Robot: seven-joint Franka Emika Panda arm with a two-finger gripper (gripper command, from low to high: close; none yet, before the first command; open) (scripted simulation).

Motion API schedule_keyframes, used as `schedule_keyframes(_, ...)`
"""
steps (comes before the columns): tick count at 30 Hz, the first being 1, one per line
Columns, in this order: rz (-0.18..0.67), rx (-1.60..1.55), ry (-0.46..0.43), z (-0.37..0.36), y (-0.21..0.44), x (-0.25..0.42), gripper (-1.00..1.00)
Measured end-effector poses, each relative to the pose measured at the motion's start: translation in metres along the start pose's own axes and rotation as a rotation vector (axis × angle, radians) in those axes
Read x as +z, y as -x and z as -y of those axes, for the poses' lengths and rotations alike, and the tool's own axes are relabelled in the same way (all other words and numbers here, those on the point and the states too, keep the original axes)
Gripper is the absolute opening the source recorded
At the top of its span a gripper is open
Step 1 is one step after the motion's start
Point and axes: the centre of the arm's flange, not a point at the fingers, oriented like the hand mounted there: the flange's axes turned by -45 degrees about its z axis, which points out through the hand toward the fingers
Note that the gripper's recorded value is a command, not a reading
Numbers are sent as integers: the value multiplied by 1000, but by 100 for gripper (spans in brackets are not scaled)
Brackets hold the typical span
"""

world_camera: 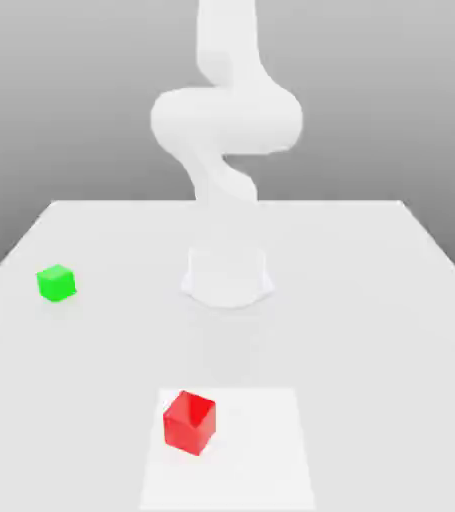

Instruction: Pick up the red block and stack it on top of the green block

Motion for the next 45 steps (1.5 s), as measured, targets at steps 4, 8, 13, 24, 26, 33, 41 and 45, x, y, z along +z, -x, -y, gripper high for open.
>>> schedule_keyframes(4, 147, 75, 24, -11, 27, 100, 0)
schedule_keyframes(8, 284, 146, 52, -23, 71, 184, 0)
schedule_keyframes(13, 454, 236, 94, -38, 147, 270, 0)
schedule_keyframes(24, 699, 365, 169, -57, 307, 378, 0)
schedule_keyframes(26, 700, 365, 170, -58, 322, 393, 0)
schedule_keyframes(33, 699, 366, 170, -58, 328, 400, -100)
schedule_keyframes(41, 695, 417, 191, -74, 288, 349, -100)
schedule_keyframes(45, 674, 635, 281, -143, 296, 325, -100)
